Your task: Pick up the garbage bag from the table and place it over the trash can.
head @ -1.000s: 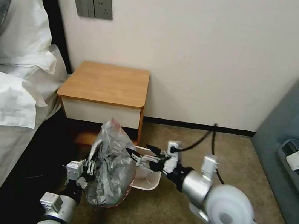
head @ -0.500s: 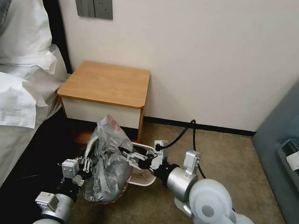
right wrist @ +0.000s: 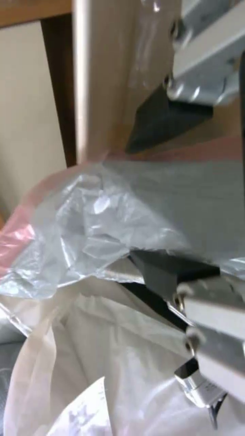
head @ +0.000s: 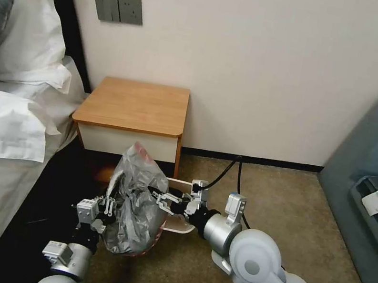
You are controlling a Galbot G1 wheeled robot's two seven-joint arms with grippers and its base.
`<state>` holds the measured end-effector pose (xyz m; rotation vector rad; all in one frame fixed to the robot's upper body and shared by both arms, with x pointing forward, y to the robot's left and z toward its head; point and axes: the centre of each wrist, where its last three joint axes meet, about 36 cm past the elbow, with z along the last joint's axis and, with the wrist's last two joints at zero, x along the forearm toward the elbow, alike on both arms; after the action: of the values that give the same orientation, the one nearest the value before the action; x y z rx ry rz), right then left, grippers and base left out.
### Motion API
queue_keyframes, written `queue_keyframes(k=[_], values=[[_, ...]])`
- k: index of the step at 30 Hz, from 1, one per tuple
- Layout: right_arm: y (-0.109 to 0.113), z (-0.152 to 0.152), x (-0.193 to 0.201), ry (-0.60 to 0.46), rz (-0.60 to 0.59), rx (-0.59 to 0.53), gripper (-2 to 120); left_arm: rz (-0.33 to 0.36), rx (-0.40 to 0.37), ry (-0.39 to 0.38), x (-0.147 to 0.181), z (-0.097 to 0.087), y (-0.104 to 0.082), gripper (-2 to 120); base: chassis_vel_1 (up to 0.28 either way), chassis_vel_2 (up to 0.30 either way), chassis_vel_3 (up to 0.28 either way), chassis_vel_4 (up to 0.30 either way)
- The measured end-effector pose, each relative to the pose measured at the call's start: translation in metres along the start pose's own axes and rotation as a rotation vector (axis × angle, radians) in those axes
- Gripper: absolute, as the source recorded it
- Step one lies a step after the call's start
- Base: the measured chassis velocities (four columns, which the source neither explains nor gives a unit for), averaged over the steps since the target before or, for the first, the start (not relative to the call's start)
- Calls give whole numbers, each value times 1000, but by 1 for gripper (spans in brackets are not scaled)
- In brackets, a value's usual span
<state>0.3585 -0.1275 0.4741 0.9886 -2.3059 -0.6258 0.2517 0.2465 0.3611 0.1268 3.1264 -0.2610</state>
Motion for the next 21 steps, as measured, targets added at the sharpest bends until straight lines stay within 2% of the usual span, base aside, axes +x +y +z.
queue_keyframes(k=[3,5,6,9,10,15,19,21], values=[[1,1,-1,-1,-8,0,46,-4,-1,-1,0,-1,2,9,0,0,0,0],[3,1,-1,-4,-15,4,37,-9,-2,-1,0,-2,3,9,0,0,0,0],[3,1,-1,-4,-15,4,37,-9,-2,-1,0,-2,3,9,0,0,0,0],[3,1,0,-9,-15,20,22,-14,-1,3,1,-1,4,9,0,0,0,0],[3,1,0,-9,-15,20,22,-14,-1,3,1,-1,4,9,0,0,0,0],[4,-3,4,-23,-12,34,1,-17,2,8,2,0,3,9,0,0,0,0],[8,-13,14,-56,-16,54,0,-28,4,25,2,2,3,9,0,0,0,0],[11,-28,26,-92,-13,90,0,-39,3,37,3,3,4,9,0,0,0,0]])
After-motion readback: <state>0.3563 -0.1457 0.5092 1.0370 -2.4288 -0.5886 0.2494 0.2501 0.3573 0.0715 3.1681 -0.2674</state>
